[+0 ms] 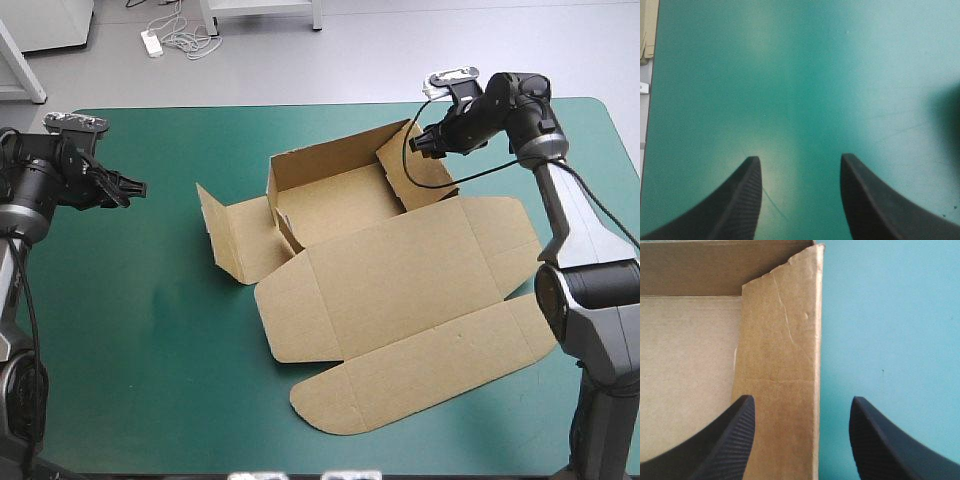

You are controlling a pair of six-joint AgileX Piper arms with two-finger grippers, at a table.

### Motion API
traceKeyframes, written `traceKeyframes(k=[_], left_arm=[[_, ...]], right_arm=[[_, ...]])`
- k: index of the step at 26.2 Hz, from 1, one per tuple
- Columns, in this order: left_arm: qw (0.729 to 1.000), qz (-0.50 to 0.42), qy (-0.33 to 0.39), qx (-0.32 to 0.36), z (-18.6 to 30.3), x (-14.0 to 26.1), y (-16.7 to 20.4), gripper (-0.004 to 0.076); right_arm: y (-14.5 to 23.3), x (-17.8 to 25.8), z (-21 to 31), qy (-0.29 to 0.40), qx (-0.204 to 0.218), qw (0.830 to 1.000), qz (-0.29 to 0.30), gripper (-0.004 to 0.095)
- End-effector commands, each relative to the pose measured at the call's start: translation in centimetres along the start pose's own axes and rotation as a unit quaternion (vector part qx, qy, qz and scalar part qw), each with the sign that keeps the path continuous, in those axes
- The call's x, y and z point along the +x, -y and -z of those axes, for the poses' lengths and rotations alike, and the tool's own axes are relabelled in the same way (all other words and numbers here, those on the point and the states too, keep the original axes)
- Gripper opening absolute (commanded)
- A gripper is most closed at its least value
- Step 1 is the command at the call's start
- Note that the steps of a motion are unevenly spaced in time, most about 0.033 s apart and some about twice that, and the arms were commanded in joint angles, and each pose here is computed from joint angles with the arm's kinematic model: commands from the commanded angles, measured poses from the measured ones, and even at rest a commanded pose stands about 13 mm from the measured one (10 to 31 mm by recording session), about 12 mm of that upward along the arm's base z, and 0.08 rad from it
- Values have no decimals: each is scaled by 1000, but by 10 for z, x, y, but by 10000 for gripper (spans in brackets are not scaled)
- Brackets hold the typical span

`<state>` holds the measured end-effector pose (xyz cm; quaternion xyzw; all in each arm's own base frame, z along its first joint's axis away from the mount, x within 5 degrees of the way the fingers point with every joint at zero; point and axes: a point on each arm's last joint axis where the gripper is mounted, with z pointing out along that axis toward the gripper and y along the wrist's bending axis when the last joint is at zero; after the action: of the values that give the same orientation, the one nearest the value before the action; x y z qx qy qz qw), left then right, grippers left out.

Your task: Fold the box

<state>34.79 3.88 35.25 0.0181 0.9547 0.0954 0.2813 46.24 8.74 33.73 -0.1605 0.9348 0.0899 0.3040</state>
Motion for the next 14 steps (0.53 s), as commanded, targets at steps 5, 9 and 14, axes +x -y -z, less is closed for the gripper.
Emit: traceKeyframes(k=[5,9,14], left_arm=[[999,4,46,-6,25,-8,-5,349],[999,5,41,-4,25,-6,-4,349],[999,12,42,10,25,-7,-2,349]], right_arm=[[-13,-6,107,48,32,998,23,515],[-23,7,135,54,15,998,18,513],[-25,17,126,55,37,997,46,518]])
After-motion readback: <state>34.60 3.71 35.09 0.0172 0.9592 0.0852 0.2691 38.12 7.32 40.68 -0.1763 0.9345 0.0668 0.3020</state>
